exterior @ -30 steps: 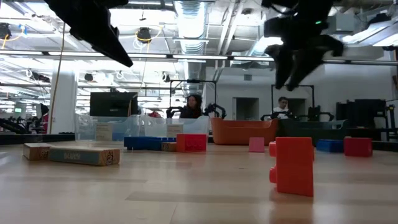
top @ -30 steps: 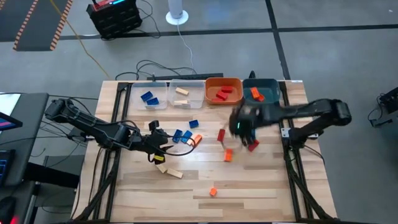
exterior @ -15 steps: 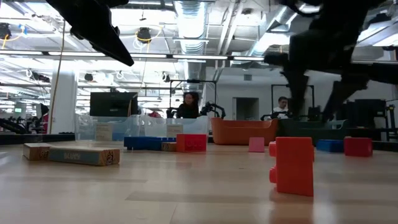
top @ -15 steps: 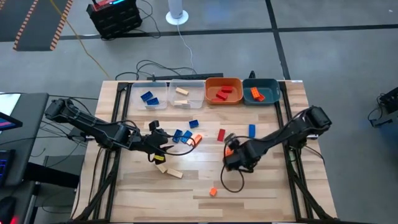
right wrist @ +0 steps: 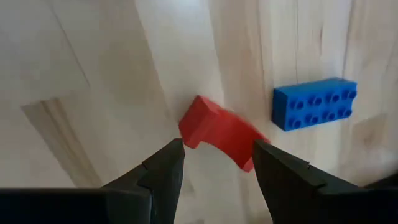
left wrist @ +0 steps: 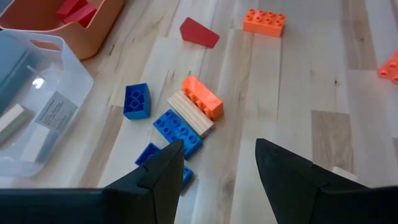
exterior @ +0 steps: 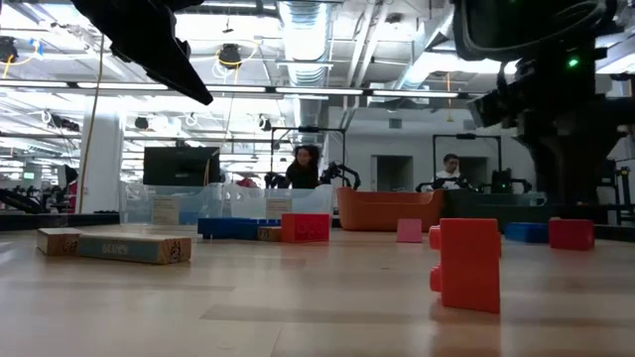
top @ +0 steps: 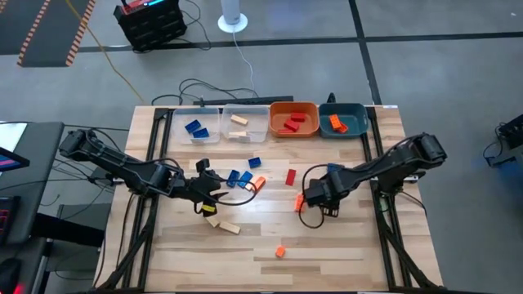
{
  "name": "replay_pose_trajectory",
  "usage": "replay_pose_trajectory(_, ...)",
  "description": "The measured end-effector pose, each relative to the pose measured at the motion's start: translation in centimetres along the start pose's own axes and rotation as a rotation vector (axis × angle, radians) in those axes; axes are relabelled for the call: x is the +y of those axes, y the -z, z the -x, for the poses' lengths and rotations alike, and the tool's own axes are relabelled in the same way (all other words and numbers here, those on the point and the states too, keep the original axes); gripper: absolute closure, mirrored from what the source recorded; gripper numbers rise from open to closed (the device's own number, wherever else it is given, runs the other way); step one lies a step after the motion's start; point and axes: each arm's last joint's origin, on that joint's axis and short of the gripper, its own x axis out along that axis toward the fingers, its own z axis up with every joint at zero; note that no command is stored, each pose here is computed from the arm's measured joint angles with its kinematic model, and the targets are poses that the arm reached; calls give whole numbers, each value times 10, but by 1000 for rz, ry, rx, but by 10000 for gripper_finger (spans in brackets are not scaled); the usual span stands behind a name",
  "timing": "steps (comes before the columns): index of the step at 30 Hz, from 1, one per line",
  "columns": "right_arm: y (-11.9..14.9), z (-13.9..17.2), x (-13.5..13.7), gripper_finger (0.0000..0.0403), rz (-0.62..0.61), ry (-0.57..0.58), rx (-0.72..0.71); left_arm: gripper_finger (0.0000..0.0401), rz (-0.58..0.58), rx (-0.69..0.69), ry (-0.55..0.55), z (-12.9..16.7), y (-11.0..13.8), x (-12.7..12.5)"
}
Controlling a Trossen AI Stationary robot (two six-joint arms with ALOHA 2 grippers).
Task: Sort blocks
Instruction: Put the red block into the orange bin
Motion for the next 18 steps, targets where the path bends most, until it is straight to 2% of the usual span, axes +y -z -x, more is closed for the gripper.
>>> replay_pose_trajectory(5, 2, -4, -5, 179, -170, -49, -62, 209, 0, 0, 0, 0, 0, 0)
replay_pose_trajectory(10, 7, -22, -9, 185, -339, -56, -35, 209, 1, 0, -1, 0, 0, 0)
replay_pose_trajectory(13, 12, -31, -10, 195, -367, -42, -10, 209, -5, 0, -1, 0, 0, 0)
replay_pose_trajectory(18, 9, -35, -7, 225, -373, -76, -57, 209, -8, 0, -1, 0, 0, 0)
